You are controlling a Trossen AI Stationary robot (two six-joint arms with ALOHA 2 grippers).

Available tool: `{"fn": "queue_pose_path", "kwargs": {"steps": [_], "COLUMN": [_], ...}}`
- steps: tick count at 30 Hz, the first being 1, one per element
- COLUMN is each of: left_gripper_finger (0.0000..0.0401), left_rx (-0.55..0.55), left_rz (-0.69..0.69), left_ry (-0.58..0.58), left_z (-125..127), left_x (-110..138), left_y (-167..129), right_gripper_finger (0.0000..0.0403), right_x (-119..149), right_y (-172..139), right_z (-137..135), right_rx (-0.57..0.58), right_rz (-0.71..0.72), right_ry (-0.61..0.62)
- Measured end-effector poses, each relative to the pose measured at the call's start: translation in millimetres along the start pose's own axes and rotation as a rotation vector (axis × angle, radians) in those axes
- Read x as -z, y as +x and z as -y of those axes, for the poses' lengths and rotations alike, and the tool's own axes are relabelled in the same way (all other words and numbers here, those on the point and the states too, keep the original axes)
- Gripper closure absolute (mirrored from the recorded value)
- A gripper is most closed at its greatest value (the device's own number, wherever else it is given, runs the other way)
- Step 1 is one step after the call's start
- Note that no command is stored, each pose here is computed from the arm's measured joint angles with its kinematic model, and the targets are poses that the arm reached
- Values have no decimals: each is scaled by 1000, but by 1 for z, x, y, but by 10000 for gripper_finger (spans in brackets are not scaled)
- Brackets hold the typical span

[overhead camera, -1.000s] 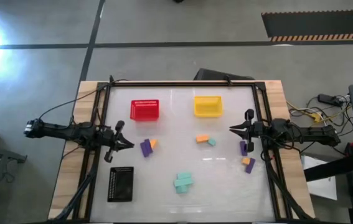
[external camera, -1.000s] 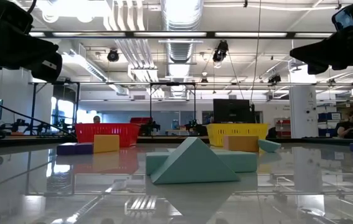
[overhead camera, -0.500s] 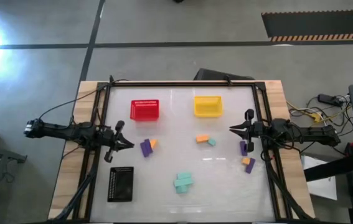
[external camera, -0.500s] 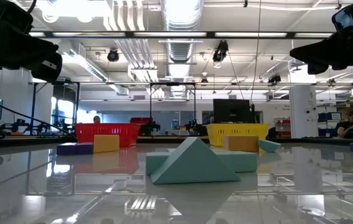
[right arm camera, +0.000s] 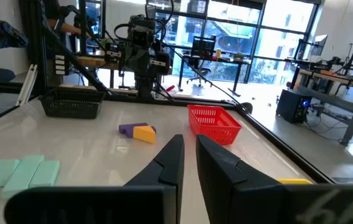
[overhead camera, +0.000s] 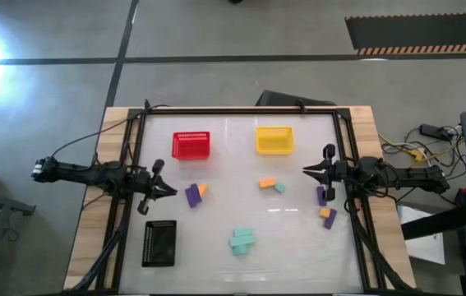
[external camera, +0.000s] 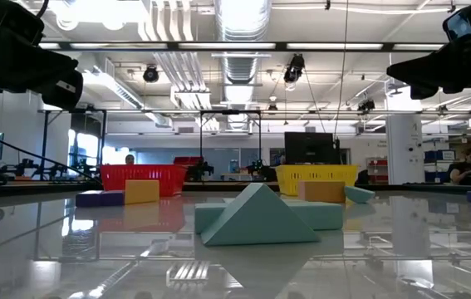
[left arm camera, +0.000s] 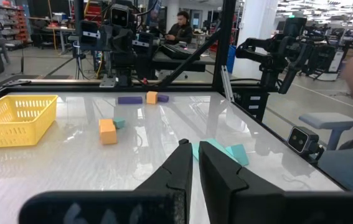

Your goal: Sort & place blocks by color

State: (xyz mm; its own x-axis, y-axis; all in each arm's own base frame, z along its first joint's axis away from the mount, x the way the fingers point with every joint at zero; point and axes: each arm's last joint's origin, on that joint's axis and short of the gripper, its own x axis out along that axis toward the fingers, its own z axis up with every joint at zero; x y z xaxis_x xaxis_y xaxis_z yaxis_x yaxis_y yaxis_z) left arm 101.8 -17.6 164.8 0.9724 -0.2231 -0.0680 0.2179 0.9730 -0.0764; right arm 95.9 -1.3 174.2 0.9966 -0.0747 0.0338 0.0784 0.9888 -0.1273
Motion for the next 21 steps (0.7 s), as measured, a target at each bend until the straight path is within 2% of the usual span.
{"fn": "queue_pose_path", "kwargs": {"steps": [16,21], "left_gripper_finger": [389,389], "left_rx": [-1,2], "left_rz": [4,57], "left_ry": [0,3], "left_z": [0,0], "left_x": [0,-5], "left_y": [0,0], "right_gripper_finger": [369,369], "right_x": [0,-1], "right_y": [0,0], "right_z": [0,0], "right_rx": [0,2], "right_rz": [0,13], "right_ry": [0,13]}}
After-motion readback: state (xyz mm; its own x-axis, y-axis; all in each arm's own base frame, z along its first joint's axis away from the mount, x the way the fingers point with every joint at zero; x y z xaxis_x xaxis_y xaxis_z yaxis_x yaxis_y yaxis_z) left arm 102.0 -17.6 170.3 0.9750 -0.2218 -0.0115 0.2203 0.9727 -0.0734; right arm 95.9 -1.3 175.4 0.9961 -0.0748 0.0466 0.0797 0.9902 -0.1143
